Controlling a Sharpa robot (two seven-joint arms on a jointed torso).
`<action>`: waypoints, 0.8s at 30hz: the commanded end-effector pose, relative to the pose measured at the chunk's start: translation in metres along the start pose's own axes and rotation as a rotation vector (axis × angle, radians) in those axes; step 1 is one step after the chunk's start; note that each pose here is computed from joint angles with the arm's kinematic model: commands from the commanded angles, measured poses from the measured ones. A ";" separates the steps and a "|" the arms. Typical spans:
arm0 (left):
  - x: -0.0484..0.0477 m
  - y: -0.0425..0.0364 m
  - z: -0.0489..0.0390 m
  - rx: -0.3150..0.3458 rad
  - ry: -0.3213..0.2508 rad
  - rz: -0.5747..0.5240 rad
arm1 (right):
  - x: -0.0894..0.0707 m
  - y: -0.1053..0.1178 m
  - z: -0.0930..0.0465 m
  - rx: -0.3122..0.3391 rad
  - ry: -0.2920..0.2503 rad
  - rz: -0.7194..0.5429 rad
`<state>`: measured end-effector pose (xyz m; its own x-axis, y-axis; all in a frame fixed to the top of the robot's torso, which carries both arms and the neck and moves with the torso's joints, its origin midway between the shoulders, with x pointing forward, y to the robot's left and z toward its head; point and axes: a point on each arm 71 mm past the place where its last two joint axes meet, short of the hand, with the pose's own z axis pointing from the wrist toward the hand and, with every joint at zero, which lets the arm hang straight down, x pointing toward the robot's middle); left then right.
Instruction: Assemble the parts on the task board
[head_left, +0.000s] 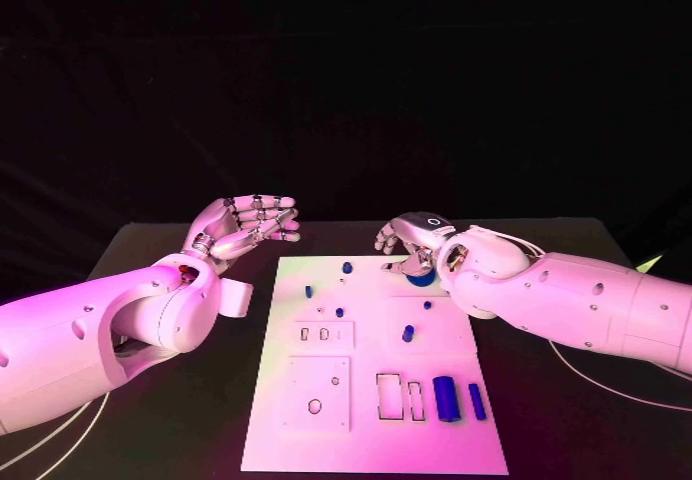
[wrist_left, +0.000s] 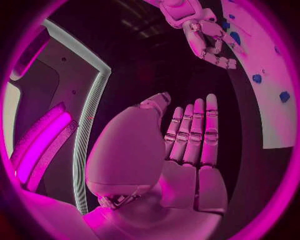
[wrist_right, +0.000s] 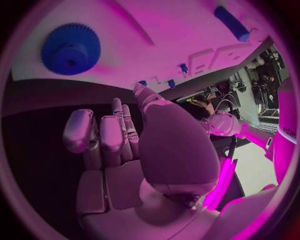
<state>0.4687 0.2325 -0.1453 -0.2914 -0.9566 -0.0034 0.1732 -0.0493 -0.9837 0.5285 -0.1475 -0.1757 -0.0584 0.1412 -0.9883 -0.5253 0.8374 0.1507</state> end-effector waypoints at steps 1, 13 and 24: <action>-0.0023 -0.0014 0.0006 0.010 0.005 -0.006 | -0.008 -0.009 -0.009 0.026 -0.001 0.062; -0.0084 -0.0001 0.0010 0.007 -0.006 -0.001 | -0.010 -0.048 -0.030 0.181 0.145 0.161; -0.0095 0.0006 0.0017 0.006 -0.008 0.000 | -0.004 -0.064 -0.031 0.261 0.225 0.151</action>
<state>0.4732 0.2429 -0.1470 -0.2670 -0.9636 -0.0116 0.1737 -0.0363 -0.9841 0.5364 -0.2174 -0.1766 -0.2585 0.1999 -0.9451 -0.2945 0.9155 0.2742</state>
